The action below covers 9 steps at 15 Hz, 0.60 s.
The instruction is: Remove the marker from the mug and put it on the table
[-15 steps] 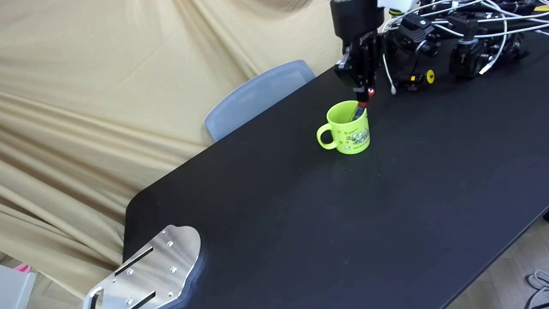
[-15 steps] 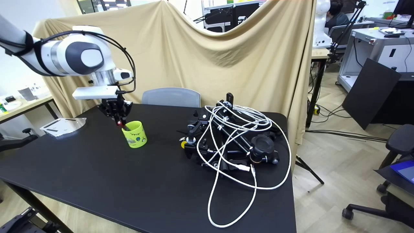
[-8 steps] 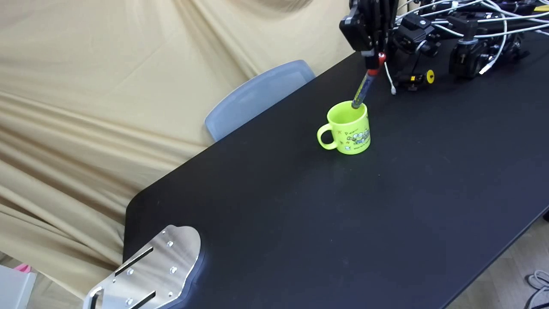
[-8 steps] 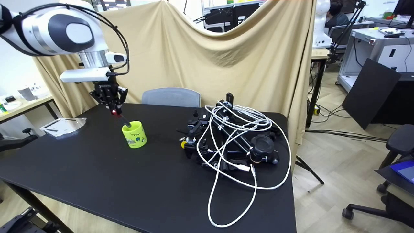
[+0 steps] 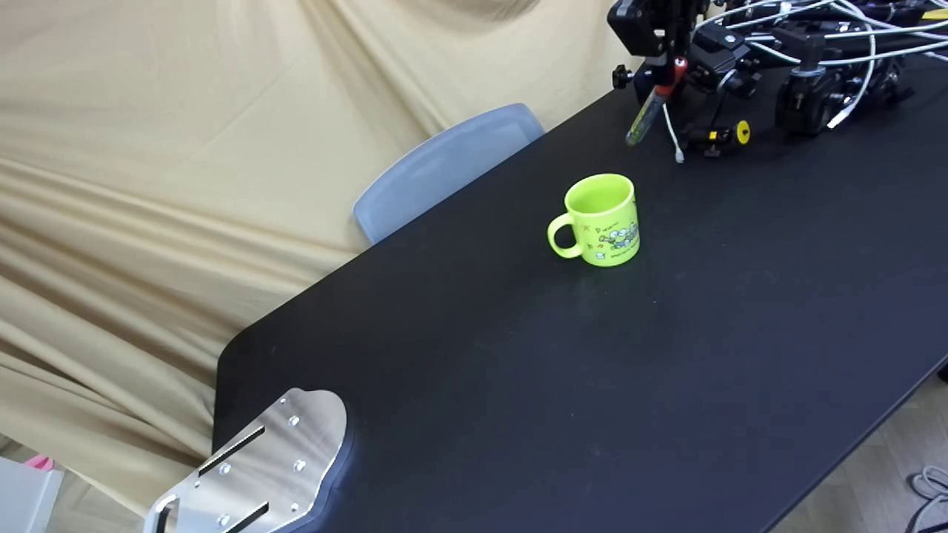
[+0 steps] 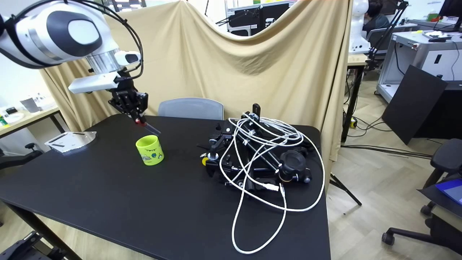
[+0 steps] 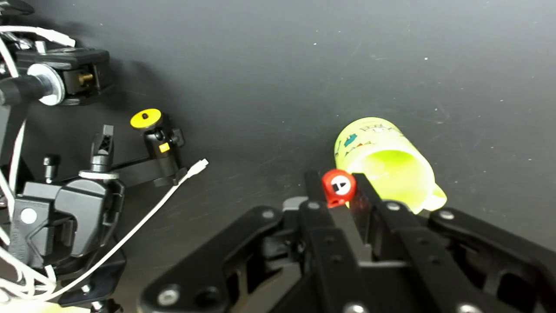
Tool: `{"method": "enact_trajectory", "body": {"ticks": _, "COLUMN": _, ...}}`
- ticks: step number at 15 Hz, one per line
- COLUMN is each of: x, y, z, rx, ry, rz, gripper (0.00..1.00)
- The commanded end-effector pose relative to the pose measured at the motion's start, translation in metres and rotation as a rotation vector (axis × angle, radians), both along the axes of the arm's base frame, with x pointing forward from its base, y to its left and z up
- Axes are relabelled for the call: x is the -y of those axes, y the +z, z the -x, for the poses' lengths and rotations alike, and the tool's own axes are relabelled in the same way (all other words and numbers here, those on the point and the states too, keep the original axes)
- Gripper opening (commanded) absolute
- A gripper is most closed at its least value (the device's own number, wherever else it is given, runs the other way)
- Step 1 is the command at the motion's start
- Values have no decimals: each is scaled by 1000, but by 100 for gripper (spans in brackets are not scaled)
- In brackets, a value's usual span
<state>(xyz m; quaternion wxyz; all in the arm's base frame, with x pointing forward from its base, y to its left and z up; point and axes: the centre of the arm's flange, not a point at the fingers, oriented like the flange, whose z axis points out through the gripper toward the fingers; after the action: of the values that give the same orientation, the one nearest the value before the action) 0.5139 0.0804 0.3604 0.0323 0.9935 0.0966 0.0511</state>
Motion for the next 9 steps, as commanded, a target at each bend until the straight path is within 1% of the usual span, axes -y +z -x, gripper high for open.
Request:
{"method": "enact_trajectory", "body": {"ticks": 1, "x": 17, "y": -20, "z": 10, "rx": 30, "ry": -88, "rz": 32, "gripper": 5}}
{"method": "enact_trajectory", "body": {"ticks": 5, "x": 38, "y": -45, "z": 17, "rx": 35, "ry": -118, "rz": 6, "gripper": 5}}
{"method": "enact_trajectory", "body": {"ticks": 9, "x": 54, "y": -71, "z": 21, "rx": 15, "ry": -117, "rz": -21, "gripper": 5}}
